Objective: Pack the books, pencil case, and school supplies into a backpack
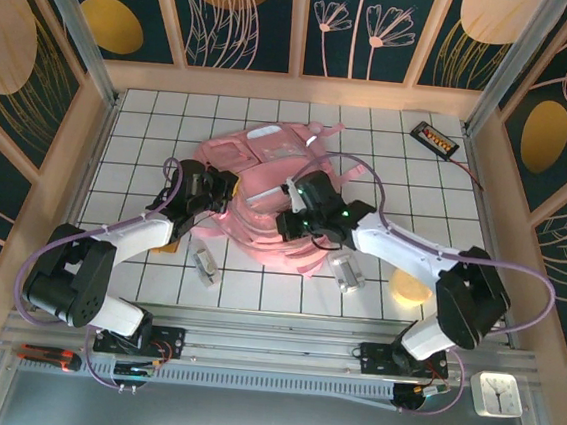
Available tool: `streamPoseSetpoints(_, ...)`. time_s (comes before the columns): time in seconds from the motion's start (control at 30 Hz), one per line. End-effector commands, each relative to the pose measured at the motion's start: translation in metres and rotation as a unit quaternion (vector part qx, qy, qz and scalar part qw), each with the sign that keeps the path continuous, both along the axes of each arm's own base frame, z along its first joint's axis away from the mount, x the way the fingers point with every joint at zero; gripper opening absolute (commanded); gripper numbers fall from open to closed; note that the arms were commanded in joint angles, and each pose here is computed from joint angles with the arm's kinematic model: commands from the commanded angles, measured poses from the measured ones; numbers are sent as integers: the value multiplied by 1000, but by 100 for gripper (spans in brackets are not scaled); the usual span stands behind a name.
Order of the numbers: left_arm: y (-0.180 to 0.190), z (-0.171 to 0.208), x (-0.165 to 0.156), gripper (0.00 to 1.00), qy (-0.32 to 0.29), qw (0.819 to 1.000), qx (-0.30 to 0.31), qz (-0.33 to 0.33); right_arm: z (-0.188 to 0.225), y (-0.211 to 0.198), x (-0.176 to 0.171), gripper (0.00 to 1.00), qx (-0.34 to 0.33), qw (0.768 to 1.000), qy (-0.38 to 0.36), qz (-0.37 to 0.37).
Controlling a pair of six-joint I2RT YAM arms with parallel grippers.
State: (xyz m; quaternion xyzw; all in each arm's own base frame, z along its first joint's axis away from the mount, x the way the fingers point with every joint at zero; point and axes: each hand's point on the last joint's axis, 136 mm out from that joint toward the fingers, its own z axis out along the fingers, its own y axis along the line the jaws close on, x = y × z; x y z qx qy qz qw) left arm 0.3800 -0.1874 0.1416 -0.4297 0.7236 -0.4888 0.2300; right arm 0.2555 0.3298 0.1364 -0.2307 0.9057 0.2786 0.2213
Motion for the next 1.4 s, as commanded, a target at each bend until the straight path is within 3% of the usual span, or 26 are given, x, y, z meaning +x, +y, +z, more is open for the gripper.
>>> streamPoseSetpoints(0.0,-12,69,20,0,-97,993,-65,17,-3,24,-19,0,-10,998,46,43)
streamPoseSetpoints(0.2,-20,65,15,0,-94,993,-70,13,-1,61,-19,0,13,995,80,52)
streamPoseSetpoints(0.4,-31,64,8,0,-93,993,-72,1,13,85,1,0,54,994,88,28)
streamPoseSetpoints(0.5,-28,61,3,0,-90,993,-70,2,25,89,6,26,73,993,90,20)
streamPoseSetpoints(0.67,-30,53,-5,0,-94,995,-19,-36,43,33,21,43,111,985,112,-64)
streamPoseSetpoints(0.7,-31,50,-6,4,-93,994,-2,-49,46,21,23,46,122,982,120,-80)
streamPoseSetpoints(0.77,-28,45,-11,24,-89,993,39,-68,54,-5,27,55,135,976,124,-113)
streamPoseSetpoints(0.9,-6,46,-18,41,-93,984,128,-78,61,-40,30,60,133,972,123,-151)
streamPoseSetpoints(1.0,12,58,-19,48,-113,972,189,-80,55,-62,34,60,124,967,136,-177)
streamPoseSetpoints(1.1,6,74,-13,53,-151,948,252,-126,43,-82,47,60,122,961,146,-202)
streamPoseSetpoints(1.27,-24,82,1,64,-180,890,341,-242,33,-97,78,60,144,951,160,-221)
streamPoseSetpoints(1.37,-35,87,1,68,-214,855,384,-275,33,-100,98,60,161,947,162,-226)
